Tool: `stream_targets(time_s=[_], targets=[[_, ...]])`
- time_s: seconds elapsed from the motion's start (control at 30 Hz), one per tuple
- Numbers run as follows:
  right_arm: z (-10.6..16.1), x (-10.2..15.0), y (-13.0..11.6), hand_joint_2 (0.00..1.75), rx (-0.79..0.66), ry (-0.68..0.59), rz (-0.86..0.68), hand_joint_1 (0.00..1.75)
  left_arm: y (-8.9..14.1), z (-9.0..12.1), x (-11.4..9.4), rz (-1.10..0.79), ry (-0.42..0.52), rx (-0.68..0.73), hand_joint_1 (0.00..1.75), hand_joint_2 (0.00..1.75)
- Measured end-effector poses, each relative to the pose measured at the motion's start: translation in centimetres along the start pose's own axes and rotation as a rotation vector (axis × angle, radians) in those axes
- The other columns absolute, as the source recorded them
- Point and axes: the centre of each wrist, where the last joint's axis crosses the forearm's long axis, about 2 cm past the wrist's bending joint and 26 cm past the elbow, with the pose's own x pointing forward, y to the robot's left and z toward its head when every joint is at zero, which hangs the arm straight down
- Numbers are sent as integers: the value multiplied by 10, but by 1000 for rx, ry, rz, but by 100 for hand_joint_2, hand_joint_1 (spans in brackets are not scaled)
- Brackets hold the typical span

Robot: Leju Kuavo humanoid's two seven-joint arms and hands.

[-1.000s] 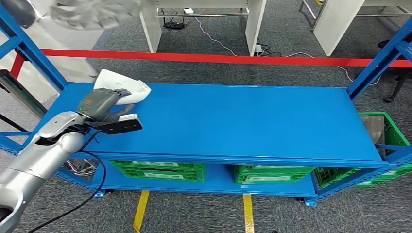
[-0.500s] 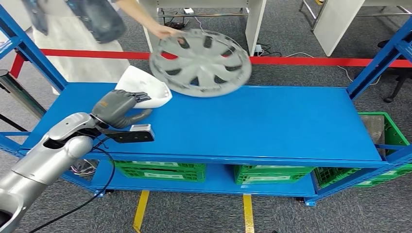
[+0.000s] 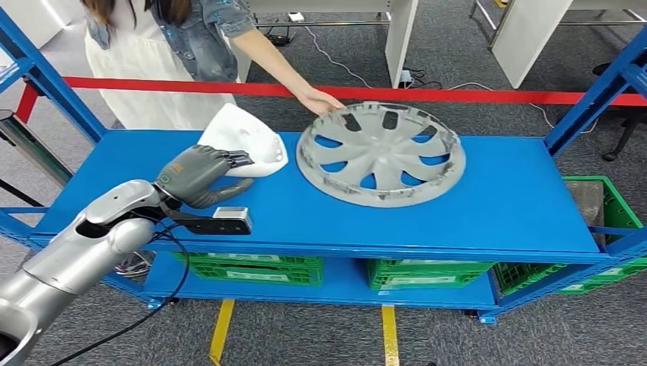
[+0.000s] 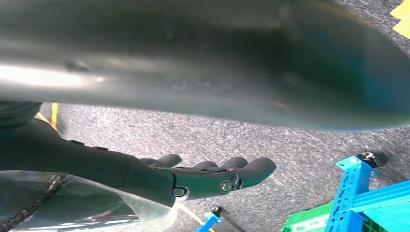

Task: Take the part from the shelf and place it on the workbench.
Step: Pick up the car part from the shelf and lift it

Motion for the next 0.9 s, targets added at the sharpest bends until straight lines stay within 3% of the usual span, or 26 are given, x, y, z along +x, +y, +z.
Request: stream_targets(time_s=[0.9], targets=[[1,-1,2,0,15,-12,-19,0,-9,17,15,0,-40,-16,175,175]])
